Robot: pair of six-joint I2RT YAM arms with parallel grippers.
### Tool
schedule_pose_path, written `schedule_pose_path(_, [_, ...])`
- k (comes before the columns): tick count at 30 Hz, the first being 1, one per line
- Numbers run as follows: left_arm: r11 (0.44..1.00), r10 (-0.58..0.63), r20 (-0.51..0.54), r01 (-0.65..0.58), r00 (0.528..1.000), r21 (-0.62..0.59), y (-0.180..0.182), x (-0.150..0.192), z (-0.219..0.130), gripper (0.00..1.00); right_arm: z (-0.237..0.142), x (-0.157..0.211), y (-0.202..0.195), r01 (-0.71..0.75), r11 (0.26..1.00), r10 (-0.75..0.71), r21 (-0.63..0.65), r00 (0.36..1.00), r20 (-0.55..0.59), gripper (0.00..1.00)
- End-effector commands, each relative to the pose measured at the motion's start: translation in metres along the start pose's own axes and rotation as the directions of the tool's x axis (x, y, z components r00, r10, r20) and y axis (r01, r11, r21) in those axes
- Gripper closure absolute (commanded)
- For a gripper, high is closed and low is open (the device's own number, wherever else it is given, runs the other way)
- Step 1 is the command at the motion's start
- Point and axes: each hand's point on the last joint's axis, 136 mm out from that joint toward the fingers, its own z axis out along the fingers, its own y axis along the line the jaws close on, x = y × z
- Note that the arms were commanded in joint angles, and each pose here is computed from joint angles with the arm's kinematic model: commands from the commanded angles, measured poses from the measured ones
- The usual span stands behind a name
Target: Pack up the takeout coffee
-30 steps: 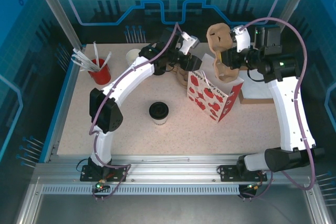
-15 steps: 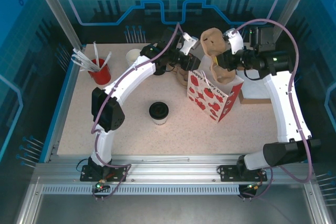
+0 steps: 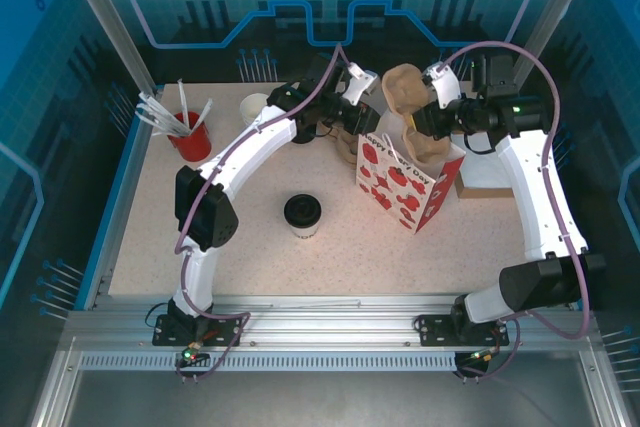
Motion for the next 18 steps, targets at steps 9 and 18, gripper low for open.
schedule_pose_path(9, [0.999, -0.012, 0.025, 0.011, 1.0, 0.037, -0.001, -0.012, -0.009, 0.8, 0.001, 0.02, -0.001, -0.005, 1.0, 0.005, 0.0, 0.998, -0.058, 0.87])
schedule_pose_path(18, [0.999, -0.016, 0.027, 0.015, 1.0, 0.042, 0.0, -0.012, -0.011, 0.8, -0.006, 0.031, 0.001, -0.013, 0.999, 0.016, 0.031, 0.994, -0.107, 0.87])
